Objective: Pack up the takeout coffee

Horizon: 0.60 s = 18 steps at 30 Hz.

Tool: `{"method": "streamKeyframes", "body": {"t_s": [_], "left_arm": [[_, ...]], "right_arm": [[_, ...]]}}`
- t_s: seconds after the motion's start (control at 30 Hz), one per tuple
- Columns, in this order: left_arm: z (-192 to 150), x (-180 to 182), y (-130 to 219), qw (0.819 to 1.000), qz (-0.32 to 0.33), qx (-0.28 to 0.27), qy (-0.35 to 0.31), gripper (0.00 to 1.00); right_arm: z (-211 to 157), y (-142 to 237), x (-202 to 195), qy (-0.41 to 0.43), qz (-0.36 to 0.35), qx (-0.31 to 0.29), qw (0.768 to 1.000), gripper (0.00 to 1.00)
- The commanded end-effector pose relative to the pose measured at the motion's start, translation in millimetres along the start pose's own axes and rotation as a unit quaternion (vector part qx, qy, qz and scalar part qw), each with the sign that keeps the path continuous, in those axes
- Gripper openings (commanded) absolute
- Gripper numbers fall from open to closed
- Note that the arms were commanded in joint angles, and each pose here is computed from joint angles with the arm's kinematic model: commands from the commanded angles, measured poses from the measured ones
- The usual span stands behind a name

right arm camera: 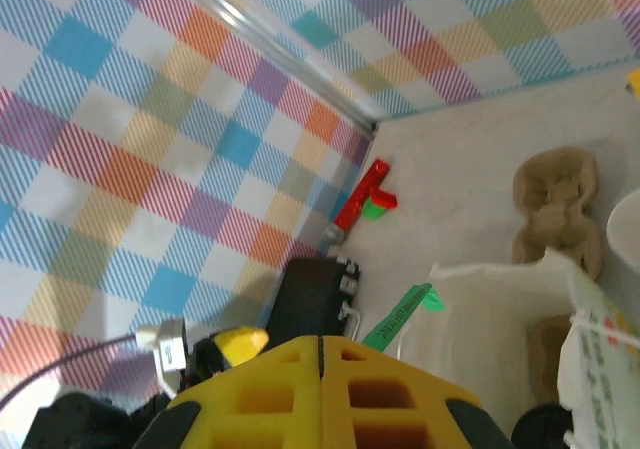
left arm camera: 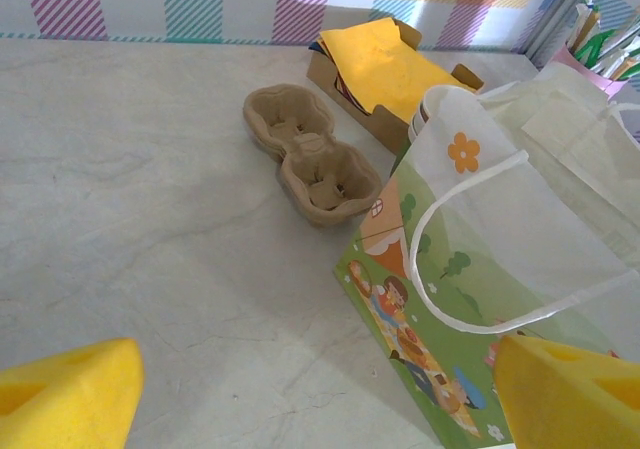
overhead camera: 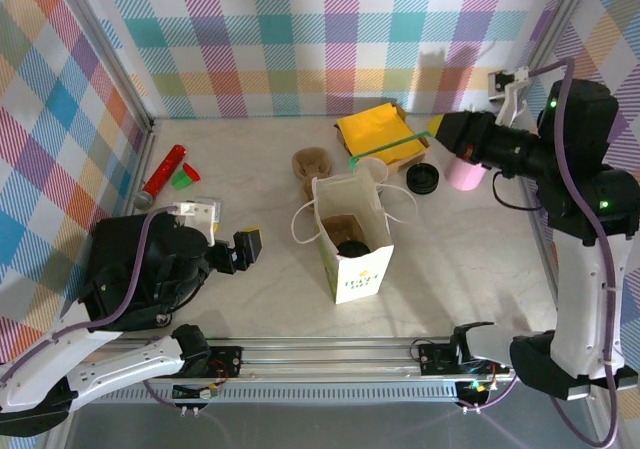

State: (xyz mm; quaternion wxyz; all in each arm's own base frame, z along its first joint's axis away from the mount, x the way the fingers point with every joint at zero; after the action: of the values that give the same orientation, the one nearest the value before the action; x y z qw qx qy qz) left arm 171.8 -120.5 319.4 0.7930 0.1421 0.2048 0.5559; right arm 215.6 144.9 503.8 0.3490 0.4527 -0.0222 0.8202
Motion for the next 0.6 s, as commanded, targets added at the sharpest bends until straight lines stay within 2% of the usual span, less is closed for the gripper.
{"method": "streamKeyframes", "body": {"t_s": [0.0,0.2,0.4,0.57], "left_arm": [[-2,1,-4,1.0,0.008,0.001,0.003,0.89],[-1,-4,-8,1.0,0.004,0.008,0.0,0.88],[-3,-7,-11,1.0,-0.002,0.015,0.002,0.87],[-5,-6,-11,1.0,0.0,0.016,0.003,0.87]], "right_arm": [[-17,-13,-13,-0.014,-0.021,0.025,0.999,0.06],[-58,-46,-38,-0.019,-0.063,0.09,0.994,0.08],[-83,-82,-50,0.009,-0.106,0.127,0.986,0.08],[-89,-104,-53,0.034,-0.132,0.113,0.984,0.1]]}}
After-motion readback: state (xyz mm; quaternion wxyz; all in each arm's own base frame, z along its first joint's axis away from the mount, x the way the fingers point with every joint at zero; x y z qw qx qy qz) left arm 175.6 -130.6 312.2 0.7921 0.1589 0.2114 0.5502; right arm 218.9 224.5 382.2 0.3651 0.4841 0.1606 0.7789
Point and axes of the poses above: each hand's point on the last joint's axis, 136 mm out from that joint toward the fingers, its own y axis back along the fingers, its own x axis along the line the jaws close on, z = x × y, the point moved 2 cm from there along y, back along the fingers, and after that the axes turned 4 degrees about -y, right-handed, at the moved point
